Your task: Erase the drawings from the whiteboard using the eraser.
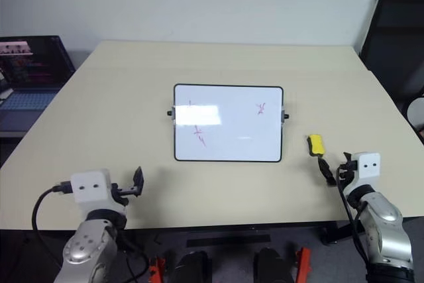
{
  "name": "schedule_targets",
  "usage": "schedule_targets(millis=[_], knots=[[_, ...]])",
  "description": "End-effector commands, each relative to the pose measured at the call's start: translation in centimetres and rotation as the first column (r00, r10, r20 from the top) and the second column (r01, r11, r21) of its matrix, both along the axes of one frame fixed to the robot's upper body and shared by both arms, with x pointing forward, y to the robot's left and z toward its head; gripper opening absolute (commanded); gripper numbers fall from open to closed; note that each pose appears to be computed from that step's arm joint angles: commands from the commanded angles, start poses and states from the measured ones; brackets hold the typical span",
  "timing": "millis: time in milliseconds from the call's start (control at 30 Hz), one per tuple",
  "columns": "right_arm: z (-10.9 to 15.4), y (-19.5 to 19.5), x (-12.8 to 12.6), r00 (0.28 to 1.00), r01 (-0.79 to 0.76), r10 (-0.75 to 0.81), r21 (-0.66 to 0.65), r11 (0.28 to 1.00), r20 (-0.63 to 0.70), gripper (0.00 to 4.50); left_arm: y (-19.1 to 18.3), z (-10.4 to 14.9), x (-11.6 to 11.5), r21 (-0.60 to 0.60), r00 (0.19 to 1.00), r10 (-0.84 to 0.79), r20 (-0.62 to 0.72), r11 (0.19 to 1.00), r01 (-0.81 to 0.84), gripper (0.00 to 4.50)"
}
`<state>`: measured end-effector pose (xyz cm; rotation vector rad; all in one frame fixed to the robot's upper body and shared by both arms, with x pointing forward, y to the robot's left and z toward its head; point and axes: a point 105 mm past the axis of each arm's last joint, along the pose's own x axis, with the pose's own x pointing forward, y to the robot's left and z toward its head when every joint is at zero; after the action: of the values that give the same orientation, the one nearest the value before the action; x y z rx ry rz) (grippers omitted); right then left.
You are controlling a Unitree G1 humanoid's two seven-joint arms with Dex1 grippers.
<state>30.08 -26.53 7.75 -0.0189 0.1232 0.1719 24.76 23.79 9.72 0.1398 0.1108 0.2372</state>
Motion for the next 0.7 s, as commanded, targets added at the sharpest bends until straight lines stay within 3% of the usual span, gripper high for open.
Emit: schedule_targets(millis=[33,233,433,700], knots=[[1.5,-0.8,0.1,0.999,0.019,-0.019,-0.002,1.000,0.043,4.48,0.3,0.6,0.5,0.028,1.000,-0.009,0.027,1.000,0.008,4.50],[2.1,-0.3,-0.4,0.998,0.015,-0.015,-0.015,1.000,0.059,4.48,0.4,0.7,0.6,0.040,0.998,-0.045,0.032,0.998,0.044,4.50],[4.2,1.3,-0.2,0.995,-0.040,0.042,-0.022,0.999,0.092,4.48,0.1,1.5,0.8,0.073,0.983,-0.179,0.037,0.982,0.176,4.50],[6.1,3.9,1.5,0.996,-0.050,0.051,-0.022,0.999,0.067,4.48,-2.3,6.1,1.9,0.122,0.826,-0.560,0.072,0.826,0.550,4.50]])
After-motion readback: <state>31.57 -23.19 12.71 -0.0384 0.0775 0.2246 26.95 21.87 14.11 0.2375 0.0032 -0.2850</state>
